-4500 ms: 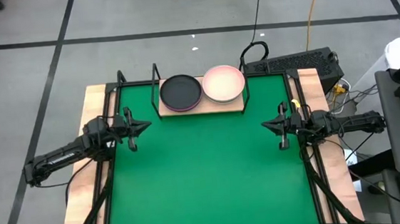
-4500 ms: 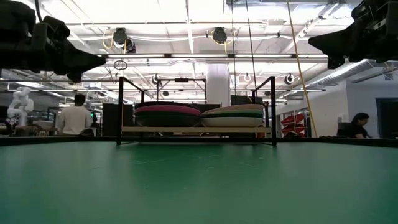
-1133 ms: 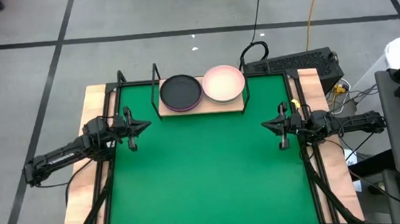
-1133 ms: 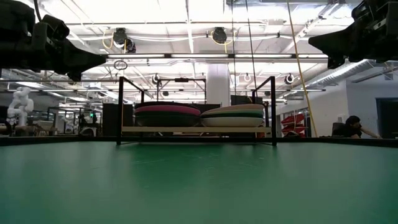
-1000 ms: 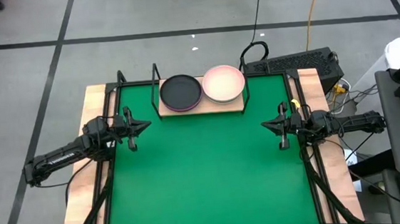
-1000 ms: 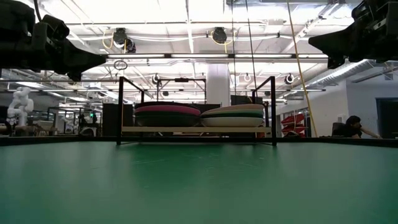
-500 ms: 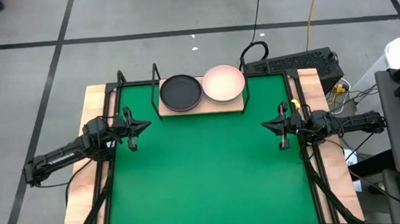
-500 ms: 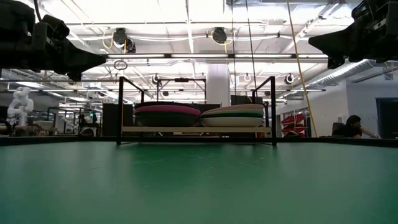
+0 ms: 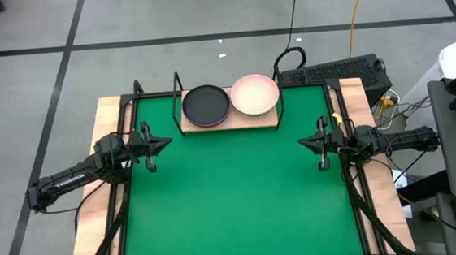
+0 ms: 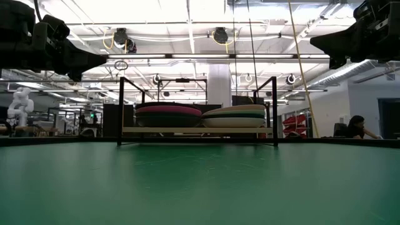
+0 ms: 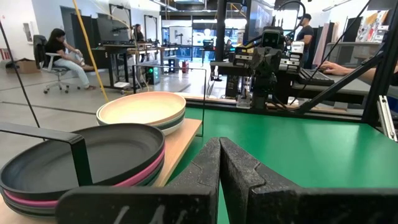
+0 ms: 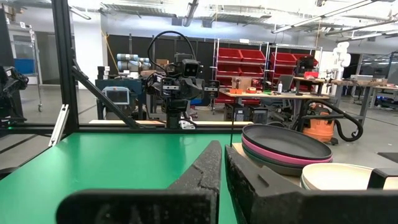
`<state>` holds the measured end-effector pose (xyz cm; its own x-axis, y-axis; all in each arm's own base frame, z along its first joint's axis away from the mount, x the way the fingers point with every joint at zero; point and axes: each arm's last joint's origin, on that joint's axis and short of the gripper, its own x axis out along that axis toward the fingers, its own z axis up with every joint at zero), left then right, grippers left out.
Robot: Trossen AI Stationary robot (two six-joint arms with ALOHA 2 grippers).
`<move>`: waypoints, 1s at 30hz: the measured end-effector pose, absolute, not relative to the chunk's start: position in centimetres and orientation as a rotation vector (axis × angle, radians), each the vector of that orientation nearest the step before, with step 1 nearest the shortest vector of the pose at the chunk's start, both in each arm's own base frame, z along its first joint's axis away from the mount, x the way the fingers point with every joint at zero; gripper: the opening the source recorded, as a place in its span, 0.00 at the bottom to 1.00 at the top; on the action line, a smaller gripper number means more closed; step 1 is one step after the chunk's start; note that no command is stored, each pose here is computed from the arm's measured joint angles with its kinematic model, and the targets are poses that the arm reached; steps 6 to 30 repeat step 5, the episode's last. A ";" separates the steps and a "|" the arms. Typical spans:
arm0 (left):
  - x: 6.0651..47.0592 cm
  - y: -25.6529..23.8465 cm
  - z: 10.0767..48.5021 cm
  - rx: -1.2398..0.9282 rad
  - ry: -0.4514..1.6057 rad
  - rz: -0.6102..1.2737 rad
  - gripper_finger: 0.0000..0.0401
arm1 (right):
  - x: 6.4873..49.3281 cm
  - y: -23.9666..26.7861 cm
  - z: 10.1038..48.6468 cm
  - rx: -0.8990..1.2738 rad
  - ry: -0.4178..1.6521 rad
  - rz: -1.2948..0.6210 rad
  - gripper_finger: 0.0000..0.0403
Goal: Place and stack plates onto a shelf
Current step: Return to Home Position
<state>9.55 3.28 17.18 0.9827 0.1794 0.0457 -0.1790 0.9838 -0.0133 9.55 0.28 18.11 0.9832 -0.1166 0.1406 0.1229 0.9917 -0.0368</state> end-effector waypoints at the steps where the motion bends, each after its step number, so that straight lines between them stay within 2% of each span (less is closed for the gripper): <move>1: 9.6 3.3 17.2 -0.009 -0.047 0.180 0.02 | 9.6 0.3 18.1 -0.045 -0.139 -0.121 0.02; 30: 9.6 3.3 17.2 -0.009 -0.047 0.180 0.02 | 9.5 0.3 18.1 -0.045 -0.139 -0.120 0.02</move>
